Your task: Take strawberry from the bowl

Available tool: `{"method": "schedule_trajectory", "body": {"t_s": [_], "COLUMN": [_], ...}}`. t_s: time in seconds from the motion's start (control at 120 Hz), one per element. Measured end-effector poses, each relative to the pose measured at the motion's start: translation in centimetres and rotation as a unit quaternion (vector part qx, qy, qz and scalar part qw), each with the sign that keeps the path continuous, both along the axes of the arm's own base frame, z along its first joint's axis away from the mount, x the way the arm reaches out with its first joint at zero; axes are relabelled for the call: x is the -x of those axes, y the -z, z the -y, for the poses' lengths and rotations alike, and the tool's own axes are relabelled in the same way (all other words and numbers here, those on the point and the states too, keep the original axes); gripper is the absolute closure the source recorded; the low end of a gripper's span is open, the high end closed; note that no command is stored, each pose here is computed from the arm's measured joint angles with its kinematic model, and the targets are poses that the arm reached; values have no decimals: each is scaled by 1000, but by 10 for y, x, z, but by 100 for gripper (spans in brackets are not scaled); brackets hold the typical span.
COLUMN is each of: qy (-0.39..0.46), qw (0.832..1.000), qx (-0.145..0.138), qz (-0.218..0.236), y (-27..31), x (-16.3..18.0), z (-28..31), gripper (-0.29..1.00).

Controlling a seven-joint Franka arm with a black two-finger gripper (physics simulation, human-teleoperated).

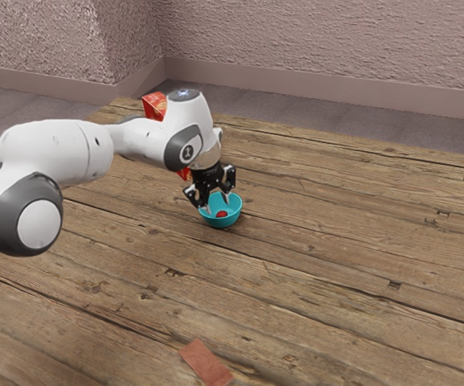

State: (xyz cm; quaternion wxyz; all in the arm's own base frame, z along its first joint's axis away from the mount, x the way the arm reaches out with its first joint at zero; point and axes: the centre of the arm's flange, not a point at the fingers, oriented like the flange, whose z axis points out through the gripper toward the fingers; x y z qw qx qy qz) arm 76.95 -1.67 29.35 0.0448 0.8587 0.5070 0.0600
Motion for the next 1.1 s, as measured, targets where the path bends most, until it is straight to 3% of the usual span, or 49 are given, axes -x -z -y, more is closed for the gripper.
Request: {"method": "schedule_trajectory", "body": {"t_s": [0.9, 1.1], "qy": [86, 95], "qw": [996, 995], "qx": [-14, -15], "qz": [27, 29], "y": [37, 42], "x": [-13, -13], "z": [0, 0], "gripper": [39, 31]}}
